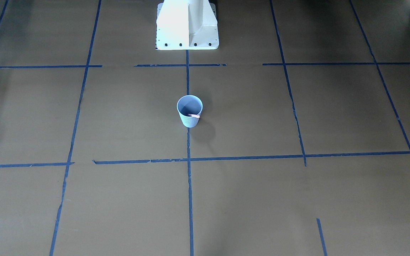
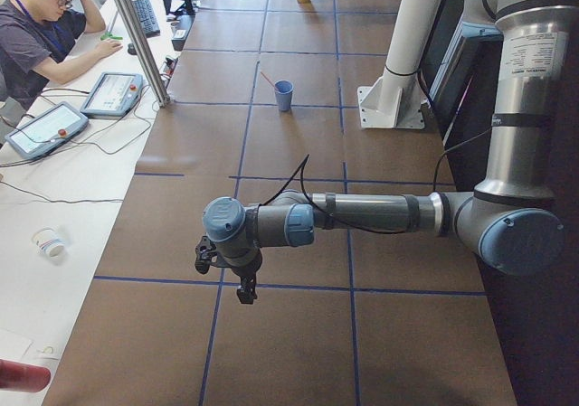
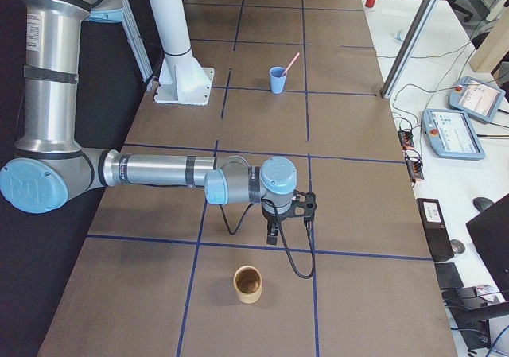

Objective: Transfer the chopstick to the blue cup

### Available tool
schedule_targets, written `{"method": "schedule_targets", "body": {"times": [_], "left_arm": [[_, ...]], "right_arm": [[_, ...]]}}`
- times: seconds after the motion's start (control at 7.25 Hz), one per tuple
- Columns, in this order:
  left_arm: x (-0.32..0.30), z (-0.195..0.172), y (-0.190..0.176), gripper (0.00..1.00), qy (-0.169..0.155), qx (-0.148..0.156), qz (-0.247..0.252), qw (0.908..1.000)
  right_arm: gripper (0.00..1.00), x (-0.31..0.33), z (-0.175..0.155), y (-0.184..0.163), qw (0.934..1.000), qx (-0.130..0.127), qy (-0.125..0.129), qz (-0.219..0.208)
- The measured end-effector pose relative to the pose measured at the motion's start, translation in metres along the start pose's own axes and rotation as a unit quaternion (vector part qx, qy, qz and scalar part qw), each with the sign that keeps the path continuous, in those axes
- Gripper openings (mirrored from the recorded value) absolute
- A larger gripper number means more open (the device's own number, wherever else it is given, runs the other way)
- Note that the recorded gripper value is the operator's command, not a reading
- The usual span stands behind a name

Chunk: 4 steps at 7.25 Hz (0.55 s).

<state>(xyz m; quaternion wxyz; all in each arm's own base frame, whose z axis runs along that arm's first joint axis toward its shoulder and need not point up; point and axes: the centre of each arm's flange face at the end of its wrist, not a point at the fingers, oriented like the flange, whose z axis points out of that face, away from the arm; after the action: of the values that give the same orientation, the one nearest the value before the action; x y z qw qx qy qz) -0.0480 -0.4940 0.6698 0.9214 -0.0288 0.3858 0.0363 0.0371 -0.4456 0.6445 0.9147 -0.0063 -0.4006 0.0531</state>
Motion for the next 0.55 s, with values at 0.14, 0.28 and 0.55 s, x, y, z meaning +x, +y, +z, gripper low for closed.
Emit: {"method": "schedule_targets", "body": {"times": [0.14, 0.28, 0.55], "left_arm": [[0.001, 0.002, 0.0, 1.0, 0.0, -0.001, 0.002, 1.0], [0.001, 0.003, 0.0, 1.0, 0.0, -0.002, 0.003, 1.0], [0.002, 0.003, 0.0, 1.0, 0.0, -0.002, 0.004, 1.0]], "right_arm": [[1.0, 0.006, 0.002, 0.001, 1.0, -0.001, 0.0, 0.005], [1.0, 0.011, 0.003, 0.002, 1.0, -0.001, 0.001, 0.008], [1.0, 0.02, -0.009, 0.001, 0.9998, 0.012, 0.001, 0.016]]}}
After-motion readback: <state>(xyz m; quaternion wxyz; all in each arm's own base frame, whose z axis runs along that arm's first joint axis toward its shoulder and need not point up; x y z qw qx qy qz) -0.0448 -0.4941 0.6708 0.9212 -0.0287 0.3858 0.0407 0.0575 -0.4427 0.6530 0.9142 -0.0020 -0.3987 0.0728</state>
